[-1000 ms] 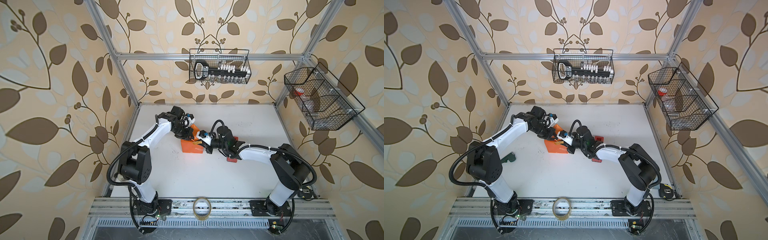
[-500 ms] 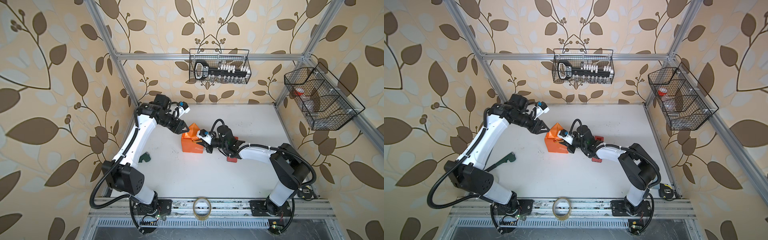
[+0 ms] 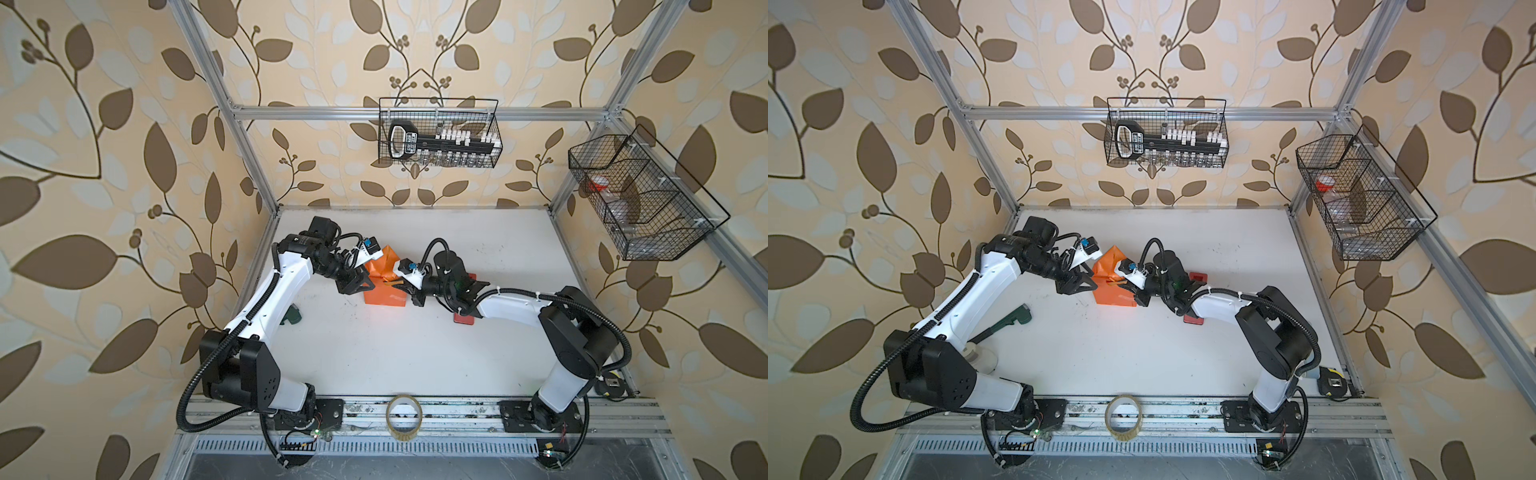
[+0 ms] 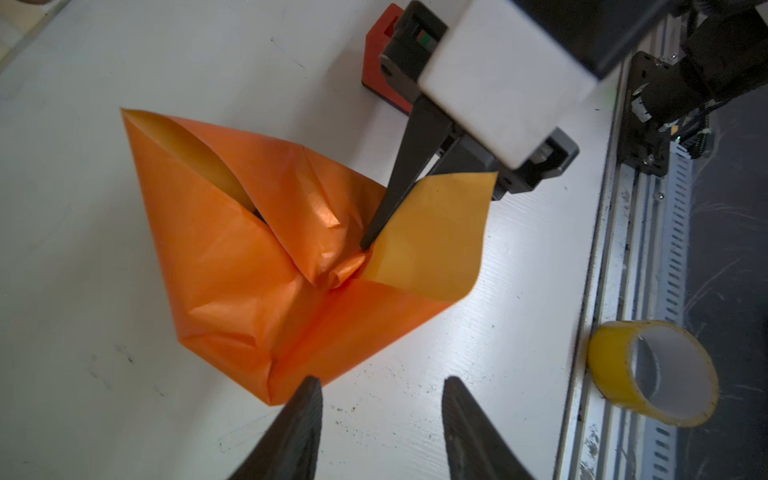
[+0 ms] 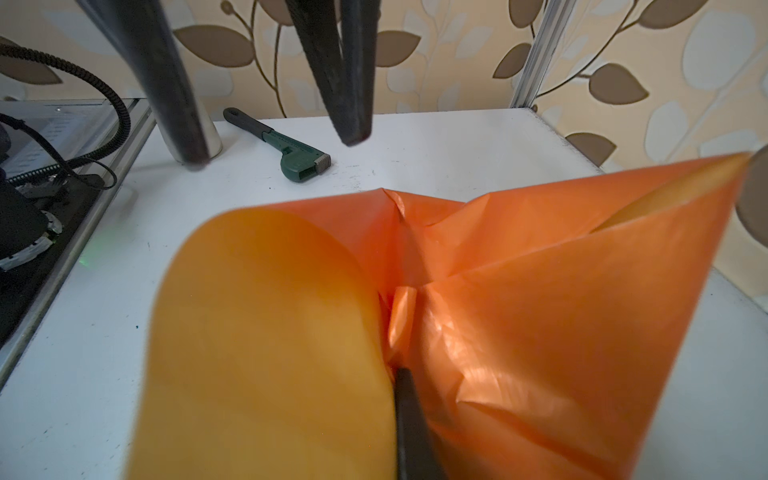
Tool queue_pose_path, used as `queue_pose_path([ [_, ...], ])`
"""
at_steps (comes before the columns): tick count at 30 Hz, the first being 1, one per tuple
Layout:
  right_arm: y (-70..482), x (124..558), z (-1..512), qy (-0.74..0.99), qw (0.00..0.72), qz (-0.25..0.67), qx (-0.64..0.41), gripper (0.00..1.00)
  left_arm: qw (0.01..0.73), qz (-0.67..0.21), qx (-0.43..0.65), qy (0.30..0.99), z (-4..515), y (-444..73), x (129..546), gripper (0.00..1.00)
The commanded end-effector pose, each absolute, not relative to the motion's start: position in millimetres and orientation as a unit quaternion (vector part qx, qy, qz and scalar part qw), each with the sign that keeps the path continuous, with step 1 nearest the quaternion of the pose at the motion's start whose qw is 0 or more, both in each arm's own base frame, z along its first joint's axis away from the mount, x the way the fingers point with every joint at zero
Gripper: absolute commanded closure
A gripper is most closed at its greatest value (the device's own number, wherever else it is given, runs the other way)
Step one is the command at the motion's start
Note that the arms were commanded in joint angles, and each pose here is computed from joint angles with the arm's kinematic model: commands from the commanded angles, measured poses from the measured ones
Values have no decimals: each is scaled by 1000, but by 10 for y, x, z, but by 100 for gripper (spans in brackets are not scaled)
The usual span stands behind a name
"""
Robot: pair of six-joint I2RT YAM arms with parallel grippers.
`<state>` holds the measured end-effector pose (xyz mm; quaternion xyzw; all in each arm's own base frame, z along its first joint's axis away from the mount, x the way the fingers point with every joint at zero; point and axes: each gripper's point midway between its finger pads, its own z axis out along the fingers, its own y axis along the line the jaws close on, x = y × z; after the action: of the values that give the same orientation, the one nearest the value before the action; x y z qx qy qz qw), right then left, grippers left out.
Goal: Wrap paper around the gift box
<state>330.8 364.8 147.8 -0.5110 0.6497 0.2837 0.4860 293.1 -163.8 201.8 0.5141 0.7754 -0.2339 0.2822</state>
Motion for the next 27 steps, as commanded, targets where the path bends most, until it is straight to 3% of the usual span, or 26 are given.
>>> queue_pose_path([
  [1,3592,3270,1109,682,437,277,-517,100,302,-218,558,742,1894,-1723,3032,51],
  [9,3583,3259,1092,682,433,278,-519,100,285,-181,590,734,1600,-1619,3049,48],
  [15,3593,3256,1084,682,432,279,-520,100,306,-204,553,748,1680,-1709,3179,53],
  [27,3593,3226,1126,677,432,279,-526,98,300,-225,504,778,1656,-1745,3248,89],
])
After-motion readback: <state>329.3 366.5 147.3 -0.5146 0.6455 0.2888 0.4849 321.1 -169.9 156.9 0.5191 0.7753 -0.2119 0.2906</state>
